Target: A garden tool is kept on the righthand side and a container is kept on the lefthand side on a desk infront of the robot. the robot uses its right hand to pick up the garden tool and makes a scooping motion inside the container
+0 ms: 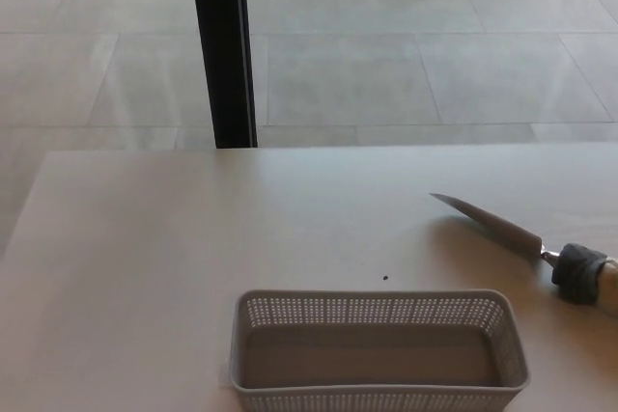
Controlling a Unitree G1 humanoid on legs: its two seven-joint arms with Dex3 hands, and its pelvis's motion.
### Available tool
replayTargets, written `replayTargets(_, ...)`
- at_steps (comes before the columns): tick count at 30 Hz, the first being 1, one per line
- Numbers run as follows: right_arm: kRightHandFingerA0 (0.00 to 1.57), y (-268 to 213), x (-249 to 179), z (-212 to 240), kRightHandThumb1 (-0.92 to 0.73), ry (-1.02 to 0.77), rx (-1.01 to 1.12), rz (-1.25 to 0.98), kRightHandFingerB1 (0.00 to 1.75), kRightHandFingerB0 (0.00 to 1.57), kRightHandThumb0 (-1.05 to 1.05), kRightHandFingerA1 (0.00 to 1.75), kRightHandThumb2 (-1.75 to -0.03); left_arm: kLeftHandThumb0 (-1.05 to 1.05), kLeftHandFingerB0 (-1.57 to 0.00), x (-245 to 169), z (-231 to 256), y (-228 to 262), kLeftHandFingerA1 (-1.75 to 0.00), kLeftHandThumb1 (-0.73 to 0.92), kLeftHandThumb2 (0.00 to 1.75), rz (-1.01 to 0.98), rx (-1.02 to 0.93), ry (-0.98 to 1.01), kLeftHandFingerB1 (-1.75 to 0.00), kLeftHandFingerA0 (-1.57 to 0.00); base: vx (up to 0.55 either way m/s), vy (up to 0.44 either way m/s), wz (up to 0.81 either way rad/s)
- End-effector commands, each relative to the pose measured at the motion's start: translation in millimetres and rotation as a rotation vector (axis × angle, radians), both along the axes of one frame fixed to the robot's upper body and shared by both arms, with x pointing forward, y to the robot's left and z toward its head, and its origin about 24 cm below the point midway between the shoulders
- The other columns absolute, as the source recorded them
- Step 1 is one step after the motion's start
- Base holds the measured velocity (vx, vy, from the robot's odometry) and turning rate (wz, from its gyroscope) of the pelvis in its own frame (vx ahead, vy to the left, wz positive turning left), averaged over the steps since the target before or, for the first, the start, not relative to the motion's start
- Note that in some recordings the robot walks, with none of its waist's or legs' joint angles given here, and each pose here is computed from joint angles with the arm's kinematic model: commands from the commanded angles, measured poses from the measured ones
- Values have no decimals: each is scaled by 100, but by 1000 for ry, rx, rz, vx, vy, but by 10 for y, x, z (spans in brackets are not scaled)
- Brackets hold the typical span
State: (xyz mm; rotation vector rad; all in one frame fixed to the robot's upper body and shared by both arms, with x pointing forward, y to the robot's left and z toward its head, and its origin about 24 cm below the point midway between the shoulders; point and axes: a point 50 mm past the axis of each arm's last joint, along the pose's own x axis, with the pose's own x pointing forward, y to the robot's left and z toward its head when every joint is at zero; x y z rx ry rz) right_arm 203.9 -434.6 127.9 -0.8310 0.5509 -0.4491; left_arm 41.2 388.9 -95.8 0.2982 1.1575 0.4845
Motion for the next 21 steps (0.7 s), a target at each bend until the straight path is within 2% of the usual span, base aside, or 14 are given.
replayTargets(1,0,-443,-1483,-1012,-67,-392,483,-739,83,0,-68,91,-62,-54,-54,-11,54,68,-60,66,60,-18,26,6,-42,-59,0,0,0)
replayTargets(2,124,-380,-1545,-1165,-57,-530,519,-882,100,20,-46,157,-63,-52,-58,4,51,64,-60,64,60,-12,27,0,-44,-62,0,0,0)
replayTargets(3,124,-326,-1582,-1276,-57,-632,531,-1010,100,20,-46,157,-63,-52,-58,24,48,58,-60,64,60,-1,24,-11,-44,-62,0,0,0)
replayTargets(4,65,-246,-1611,-1400,-62,-676,549,-1063,107,21,-42,168,-63,-52,-58,33,47,58,-61,63,59,11,18,-17,-44,-59,0,0,0)
replayTargets(7,57,-129,-1652,-1579,-59,-633,581,-1116,107,24,-43,152,-70,-53,-58,31,60,79,-57,61,59,10,37,-4,-42,-58,0,0,0)
replayTargets(9,66,-18,-1651,-1692,-52,-604,612,-1128,102,23,-46,162,-72,-52,-54,56,66,83,-59,65,60,-15,38,10,-42,-60,0,0,0)
replayTargets(10,95,7,-1649,-1732,-52,-566,610,-1126,98,26,-50,164,-68,-50,-55,48,57,76,-57,65,60,-11,37,15,-42,-63,0,0,0)
replayTargets(12,95,34,-1646,-1759,-51,-551,599,-1116,101,26,-55,160,-66,-49,-56,50,53,76,-57,64,60,13,34,12,-42,-63,0,0,0)
replayTargets(13,118,51,-1646,-1786,-57,-492,585,-1091,101,25,-61,165,-61,-49,-58,58,51,67,-62,63,59,-9,42,10,-45,-64,0,0,0)
replayTargets(15,115,98,-1662,-1846,-60,-374,560,-1016,95,23,-65,150,-59,-50,-58,55,39,57,-58,64,59,11,36,7,-43,-64,0,0,0)
replayTargets(16,106,167,-1688,-1935,-56,-333,561,-991,94,39,-66,128,-57,-48,-59,53,36,54,-63,63,59,25,36,-2,-45,-69,0,0,0)
replayTargets(17,106,166,-1682,-1935,-56,-337,561,-992,94,39,-66,128,-57,-48,-59,62,38,54,-63,63,59,25,36,-4,-45,-69,0,0,0)
replayTargets(18,107,255,-1698,-2002,-53,-305,569,-940,88,73,-66,107,-56,-48,-60,76,36,53,-69,62,59,41,44,-12,-47,-72,0,0,0)
replayTargets(21,113,373,-1705,-2101,-49,-229,572,-873,77,75,-58,91,-55,-45,-60,112,45,59,-67,62,59,53,47,-26,-48,-72,0,0,0)
